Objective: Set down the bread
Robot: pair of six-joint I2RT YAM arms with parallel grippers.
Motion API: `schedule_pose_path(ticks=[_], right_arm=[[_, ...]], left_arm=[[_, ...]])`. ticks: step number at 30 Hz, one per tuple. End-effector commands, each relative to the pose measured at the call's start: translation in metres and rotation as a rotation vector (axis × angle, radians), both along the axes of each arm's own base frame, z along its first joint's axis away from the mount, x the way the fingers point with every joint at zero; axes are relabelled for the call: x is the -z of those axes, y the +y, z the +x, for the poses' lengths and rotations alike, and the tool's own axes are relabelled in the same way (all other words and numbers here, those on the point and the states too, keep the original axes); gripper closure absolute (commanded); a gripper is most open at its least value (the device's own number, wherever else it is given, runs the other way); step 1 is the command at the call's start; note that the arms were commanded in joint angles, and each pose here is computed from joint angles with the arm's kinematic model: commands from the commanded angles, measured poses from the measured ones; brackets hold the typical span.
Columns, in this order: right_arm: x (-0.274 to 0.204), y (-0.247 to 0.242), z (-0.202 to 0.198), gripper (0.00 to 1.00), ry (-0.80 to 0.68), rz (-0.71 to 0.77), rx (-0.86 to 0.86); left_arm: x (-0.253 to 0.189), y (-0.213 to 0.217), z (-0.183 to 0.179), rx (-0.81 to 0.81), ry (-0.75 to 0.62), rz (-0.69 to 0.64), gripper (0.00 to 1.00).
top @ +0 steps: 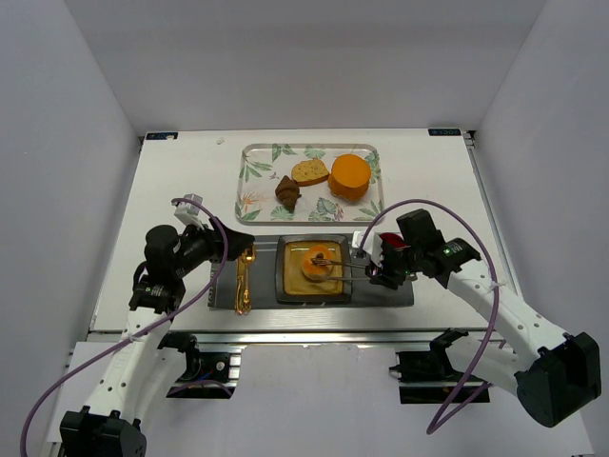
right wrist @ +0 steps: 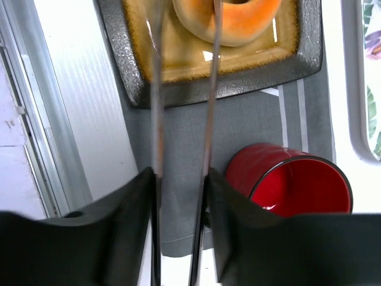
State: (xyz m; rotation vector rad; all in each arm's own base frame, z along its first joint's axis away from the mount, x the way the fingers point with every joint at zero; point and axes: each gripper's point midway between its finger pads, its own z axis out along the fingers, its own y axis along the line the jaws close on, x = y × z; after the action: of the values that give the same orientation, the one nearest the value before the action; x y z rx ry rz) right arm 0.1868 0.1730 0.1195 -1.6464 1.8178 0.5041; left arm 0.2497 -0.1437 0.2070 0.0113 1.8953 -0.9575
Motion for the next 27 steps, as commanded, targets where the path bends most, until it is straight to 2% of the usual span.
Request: schedule_pose_path(ticks=[1,6,17,19,20,22,23,25,27], right_arm=[[-0.012,0.006,-0.001,0.52,-0.026,0.031,-0.032],[-0.027,0.009,0.001,0.48,-0.055,0.059,-0.034],[-0.097,0.015,0.015,0.55,-0.192,0.193,0.052],[-0.111,0.013,0.030,0.58,-0.224,0.227,0.140],[-0.113,0.006,0.041,0.63,-0.200,0.253,0.233],[-0.119,-0.005,0.062,0.68,-0.203,0.300,0.336],[-0.117,-0.031,0.083,0.71,-0.177,0.316,0.468],[-0.121,-0.057,0.107,0.73,-0.183,0.353,0.580],[-0.111,-0.113,0.135,0.74,-0.173,0.348,0.767]], left_arm=[[-0.004,-0.002,-0.001,0.007,-0.019,-0.008,0.27],[-0.004,0.000,-0.003,-0.001,-0.022,-0.007,0.27],[-0.005,-0.002,-0.001,0.007,-0.027,-0.011,0.27],[-0.005,-0.002,0.000,0.009,-0.030,-0.014,0.27],[-0.004,-0.003,0.001,0.012,-0.026,-0.015,0.27],[-0.006,-0.004,0.001,0.017,-0.032,-0.020,0.27],[-0.006,-0.004,0.002,0.019,-0.032,-0.020,0.27],[-0.007,-0.005,0.003,0.022,-0.032,-0.019,0.27],[-0.006,-0.005,0.004,0.024,-0.034,-0.017,0.27]])
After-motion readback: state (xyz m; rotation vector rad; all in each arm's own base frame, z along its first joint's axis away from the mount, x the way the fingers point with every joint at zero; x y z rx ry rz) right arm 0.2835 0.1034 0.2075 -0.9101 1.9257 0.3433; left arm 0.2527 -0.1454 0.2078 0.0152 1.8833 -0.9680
